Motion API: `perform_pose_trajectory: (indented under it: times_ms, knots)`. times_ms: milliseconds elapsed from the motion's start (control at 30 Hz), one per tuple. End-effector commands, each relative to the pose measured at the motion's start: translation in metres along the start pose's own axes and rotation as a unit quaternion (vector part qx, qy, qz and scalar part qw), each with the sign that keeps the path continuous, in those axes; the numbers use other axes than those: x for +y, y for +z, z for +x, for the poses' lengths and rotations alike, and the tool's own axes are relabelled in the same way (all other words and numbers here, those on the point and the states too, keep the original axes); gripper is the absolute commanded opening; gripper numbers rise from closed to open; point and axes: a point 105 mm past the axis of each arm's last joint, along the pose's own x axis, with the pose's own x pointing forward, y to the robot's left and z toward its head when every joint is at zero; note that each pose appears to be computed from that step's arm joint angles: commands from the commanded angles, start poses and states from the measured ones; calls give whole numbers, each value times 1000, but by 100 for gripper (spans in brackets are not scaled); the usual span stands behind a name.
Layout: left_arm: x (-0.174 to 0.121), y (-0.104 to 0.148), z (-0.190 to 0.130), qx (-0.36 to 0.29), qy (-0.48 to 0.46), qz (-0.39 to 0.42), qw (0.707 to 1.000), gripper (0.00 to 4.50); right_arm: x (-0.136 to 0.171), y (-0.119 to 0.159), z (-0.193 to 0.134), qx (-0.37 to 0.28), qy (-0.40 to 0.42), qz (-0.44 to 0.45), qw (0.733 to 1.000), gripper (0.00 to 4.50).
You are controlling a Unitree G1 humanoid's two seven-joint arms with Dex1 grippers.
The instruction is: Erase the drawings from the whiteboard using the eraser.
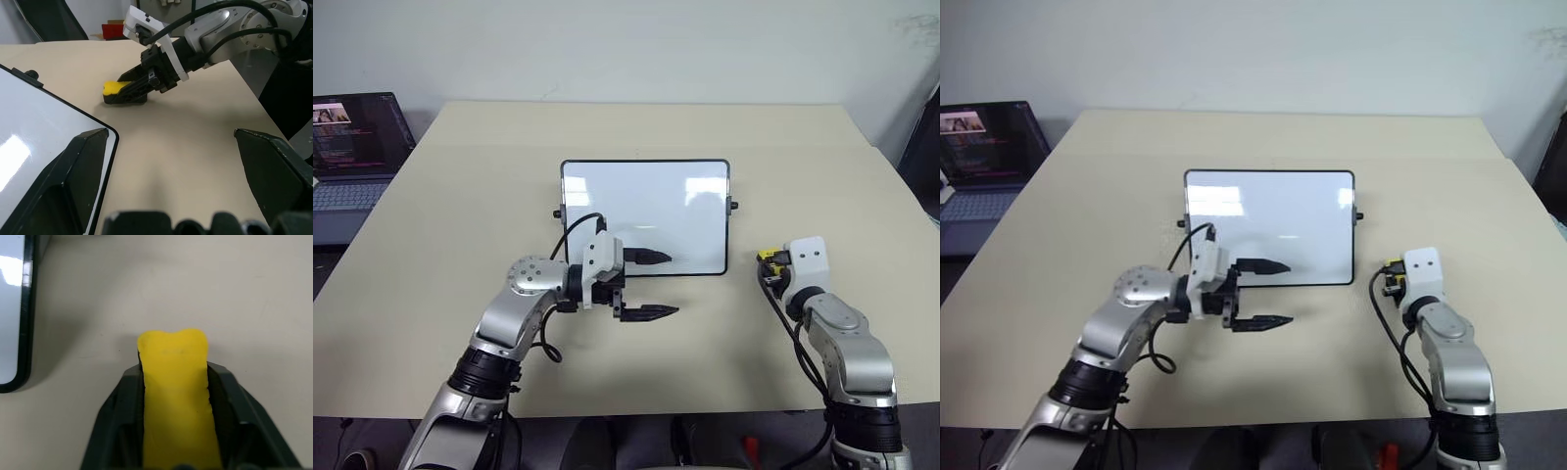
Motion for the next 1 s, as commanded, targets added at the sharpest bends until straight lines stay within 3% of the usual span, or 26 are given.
perform_pose_trajectory:
  times_ms: [33,167,200,367,500,633,833,1000]
  knots:
    - [-2,8,2,1,-13,30,999,450,-8,10,0,-21,-14,-7,1000,288]
    - [-1,9,-1,1,1,27,1000,450,-9,13,1,-28,-14,1,999,429]
    - [0,9,-3,3,9,27,1000,450,-8,17,1,-38,-16,3,999,445]
    - [13,11,-37,1,119,-2,993,450,6,58,-19,-127,21,-6,992,445]
    - [23,12,-80,-13,271,-34,962,450,46,79,-49,-180,138,-11,974,445]
    - [22,7,-111,-4,395,-38,918,450,77,65,-71,-172,225,-17,959,445]
    - [11,-8,-146,16,544,-52,837,450,92,26,-77,-170,236,-29,956,445]
    - [5,-12,-148,28,574,-49,817,450,87,7,-90,-158,280,-1,947,445]
